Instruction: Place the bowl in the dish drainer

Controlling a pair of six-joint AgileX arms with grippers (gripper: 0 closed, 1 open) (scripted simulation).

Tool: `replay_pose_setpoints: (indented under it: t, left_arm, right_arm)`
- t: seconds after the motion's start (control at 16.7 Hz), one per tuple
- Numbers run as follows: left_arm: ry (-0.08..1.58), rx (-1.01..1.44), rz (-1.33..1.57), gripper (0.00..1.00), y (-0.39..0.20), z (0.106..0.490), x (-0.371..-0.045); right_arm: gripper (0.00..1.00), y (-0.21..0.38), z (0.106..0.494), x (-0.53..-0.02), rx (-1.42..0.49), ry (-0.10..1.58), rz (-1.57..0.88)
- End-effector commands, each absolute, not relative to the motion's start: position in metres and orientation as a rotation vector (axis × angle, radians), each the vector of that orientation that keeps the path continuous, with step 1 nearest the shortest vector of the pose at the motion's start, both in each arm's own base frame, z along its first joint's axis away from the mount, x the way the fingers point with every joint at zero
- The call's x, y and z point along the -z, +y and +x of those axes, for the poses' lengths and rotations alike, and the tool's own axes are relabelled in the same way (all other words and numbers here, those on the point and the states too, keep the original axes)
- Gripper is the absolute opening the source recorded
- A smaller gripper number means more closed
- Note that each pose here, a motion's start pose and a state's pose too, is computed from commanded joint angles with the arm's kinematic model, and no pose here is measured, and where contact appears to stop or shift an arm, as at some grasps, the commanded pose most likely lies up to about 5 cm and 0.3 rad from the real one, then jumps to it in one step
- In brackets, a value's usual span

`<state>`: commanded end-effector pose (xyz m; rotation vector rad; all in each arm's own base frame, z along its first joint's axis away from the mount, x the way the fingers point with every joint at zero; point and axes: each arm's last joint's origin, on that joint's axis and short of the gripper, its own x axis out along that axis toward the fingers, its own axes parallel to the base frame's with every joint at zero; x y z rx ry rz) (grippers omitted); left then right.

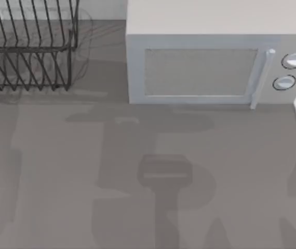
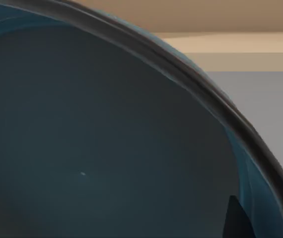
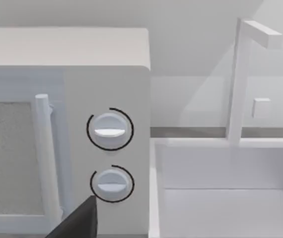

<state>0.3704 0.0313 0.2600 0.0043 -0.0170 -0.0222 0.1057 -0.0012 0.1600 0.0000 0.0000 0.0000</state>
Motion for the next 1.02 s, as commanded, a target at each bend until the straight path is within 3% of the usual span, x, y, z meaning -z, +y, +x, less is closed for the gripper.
replay_pose_setpoints:
  t: [0.24, 0.54, 1.02]
  left_arm:
    - [-0.001, 0.02, 0.0, 0.0, 0.026, 0.381, -0.221]
    - [0.0, 0.02, 0.0, 0.0, 0.025, 0.381, -0.218]
    - [0.0, 0.02, 0.0, 0.6, 0.025, 0.381, -0.218]
  right_arm:
    - [1.0, -0.001, 0.106, -0.16, 0.0, 0.0, 0.0]
    - [1.0, -0.001, 0.106, -0.16, 0.0, 0.0, 0.0]
    - [1.0, -0.001, 0.106, -0.16, 0.0, 0.0, 0.0]
